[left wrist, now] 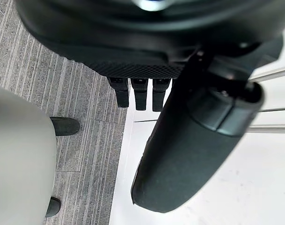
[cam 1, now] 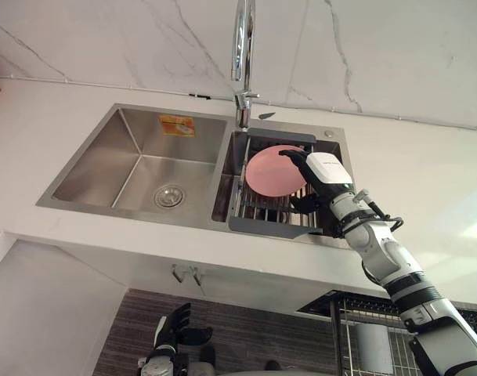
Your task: Walk over to the sink, pick up the cup, carry it to the dishwasher, place the cup inside the dishwasher, then close the dishwasher door
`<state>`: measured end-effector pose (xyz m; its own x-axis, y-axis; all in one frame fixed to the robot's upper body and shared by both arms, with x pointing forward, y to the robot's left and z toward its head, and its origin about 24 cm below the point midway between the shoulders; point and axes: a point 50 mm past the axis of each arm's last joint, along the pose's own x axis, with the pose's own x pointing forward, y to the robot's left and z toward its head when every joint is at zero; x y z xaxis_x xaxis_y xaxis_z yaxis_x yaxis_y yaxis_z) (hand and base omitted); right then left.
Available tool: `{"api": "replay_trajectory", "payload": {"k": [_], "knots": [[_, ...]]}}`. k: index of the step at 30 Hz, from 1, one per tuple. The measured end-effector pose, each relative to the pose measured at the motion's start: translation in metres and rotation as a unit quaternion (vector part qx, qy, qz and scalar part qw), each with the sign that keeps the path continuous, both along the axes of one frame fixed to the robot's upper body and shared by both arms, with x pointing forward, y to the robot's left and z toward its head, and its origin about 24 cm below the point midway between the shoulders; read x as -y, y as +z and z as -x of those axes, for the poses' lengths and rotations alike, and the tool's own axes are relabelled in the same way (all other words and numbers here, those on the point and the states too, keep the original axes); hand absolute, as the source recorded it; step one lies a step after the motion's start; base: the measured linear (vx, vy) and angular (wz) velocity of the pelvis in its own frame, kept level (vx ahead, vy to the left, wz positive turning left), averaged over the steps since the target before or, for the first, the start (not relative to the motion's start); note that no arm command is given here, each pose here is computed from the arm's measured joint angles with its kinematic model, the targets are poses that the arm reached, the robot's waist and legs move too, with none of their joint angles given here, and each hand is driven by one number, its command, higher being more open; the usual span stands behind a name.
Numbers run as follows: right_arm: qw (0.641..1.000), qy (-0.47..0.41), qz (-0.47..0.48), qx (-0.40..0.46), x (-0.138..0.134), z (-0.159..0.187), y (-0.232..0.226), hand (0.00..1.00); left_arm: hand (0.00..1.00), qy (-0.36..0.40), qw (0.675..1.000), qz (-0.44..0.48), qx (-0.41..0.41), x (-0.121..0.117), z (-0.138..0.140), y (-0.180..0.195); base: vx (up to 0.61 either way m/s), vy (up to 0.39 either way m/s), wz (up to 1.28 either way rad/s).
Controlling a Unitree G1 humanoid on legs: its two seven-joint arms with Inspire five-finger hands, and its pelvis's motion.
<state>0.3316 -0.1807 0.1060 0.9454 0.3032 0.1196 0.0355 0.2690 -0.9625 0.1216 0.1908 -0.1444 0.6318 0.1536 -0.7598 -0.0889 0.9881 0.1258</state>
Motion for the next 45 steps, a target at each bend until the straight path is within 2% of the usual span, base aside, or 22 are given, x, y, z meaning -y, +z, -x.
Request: {"api": "replay_trajectory", "payload": {"k": [9, 29, 30, 40, 45], "knots": [[0.998, 0.009, 0.067, 0.006, -0.006, -0.007, 0.000, 0.90, 0.90, -0.001, 1.000, 0.002, 0.004, 0.001, -0.002, 0.001, -0.01, 0.004, 0.02], [0.991, -0.039, 0.124, 0.023, 0.002, -0.029, 0.018, 0.90, 0.90, 0.004, 1.000, 0.009, 0.025, 0.001, -0.012, 0.006, -0.02, -0.001, 0.00], [0.991, -0.042, 0.125, 0.025, 0.002, -0.031, 0.020, 0.30, 0.90, 0.008, 1.000, 0.012, 0.025, 0.001, -0.012, 0.006, 0.00, 0.000, 0.00], [0.990, -0.059, 0.120, 0.052, 0.005, -0.040, 0.034, 0.30, 0.90, 0.008, 0.999, 0.017, 0.032, 0.004, -0.016, 0.007, 0.00, 0.004, -0.04], [0.992, -0.058, 0.079, 0.081, 0.002, -0.041, 0.053, 0.30, 0.90, 0.008, 0.999, 0.017, 0.034, 0.004, -0.017, 0.008, 0.00, 0.005, 0.00]]}}
